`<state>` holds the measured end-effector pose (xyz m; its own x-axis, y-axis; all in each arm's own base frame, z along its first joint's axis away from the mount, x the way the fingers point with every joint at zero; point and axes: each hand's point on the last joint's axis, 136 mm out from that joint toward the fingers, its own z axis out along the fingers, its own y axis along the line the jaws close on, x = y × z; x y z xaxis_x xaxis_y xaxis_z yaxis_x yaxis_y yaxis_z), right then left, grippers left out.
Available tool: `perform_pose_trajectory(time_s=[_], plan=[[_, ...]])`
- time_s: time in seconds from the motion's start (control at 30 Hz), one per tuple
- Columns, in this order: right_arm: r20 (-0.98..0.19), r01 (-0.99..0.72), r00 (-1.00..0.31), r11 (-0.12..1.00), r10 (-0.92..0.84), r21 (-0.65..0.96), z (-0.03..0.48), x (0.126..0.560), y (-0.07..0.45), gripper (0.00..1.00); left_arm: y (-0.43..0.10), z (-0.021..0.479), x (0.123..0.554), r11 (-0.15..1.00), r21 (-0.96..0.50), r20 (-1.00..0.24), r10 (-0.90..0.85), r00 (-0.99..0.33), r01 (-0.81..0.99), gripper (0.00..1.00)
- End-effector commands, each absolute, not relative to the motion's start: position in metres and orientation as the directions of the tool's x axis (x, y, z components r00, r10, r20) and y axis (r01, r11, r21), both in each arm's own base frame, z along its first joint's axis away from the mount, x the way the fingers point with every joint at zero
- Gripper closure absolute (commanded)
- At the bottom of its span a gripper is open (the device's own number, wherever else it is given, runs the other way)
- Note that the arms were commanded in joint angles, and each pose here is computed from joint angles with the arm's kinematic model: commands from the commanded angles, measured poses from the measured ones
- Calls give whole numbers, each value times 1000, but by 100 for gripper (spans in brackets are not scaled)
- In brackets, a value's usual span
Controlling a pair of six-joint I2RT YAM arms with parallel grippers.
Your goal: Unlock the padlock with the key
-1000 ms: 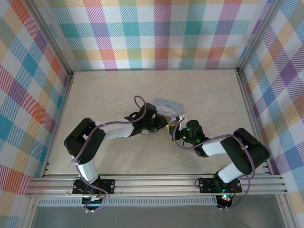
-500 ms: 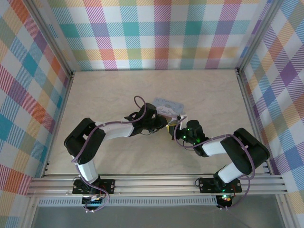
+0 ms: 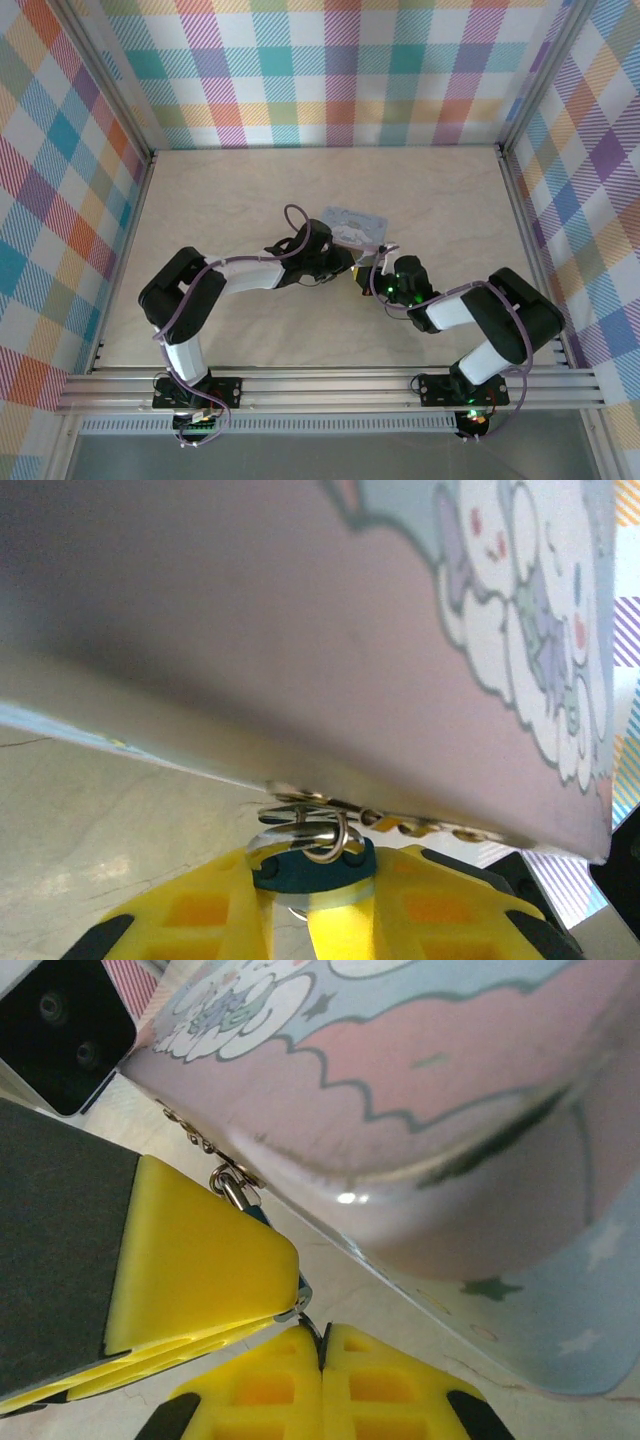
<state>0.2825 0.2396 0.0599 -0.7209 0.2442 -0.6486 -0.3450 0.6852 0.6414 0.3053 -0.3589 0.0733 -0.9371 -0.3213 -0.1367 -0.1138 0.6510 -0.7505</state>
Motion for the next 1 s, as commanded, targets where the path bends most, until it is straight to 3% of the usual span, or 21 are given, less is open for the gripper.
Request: perform_pose_trajectory(time_s=[0.0, 0.57, 0.77, 0.97], plan=[[-609, -316, -744, 658, 275, 684, 57, 280, 242, 100, -378, 77, 289, 610, -789, -110, -265, -958, -78, 72], [-511, -207, -812, 681, 281, 703, 49, 274, 240, 100, -338, 87, 297, 614, -781, -163, -378, -911, -115, 37], [-477, -170, -821, 663, 313, 729, 57, 272, 239, 100, -326, 96, 299, 527, -843, -174, -459, -871, -109, 34], [-415, -125, -841, 622, 347, 773, 68, 272, 245, 100, -332, 100, 301, 403, -911, -136, -495, -858, -88, 37]])
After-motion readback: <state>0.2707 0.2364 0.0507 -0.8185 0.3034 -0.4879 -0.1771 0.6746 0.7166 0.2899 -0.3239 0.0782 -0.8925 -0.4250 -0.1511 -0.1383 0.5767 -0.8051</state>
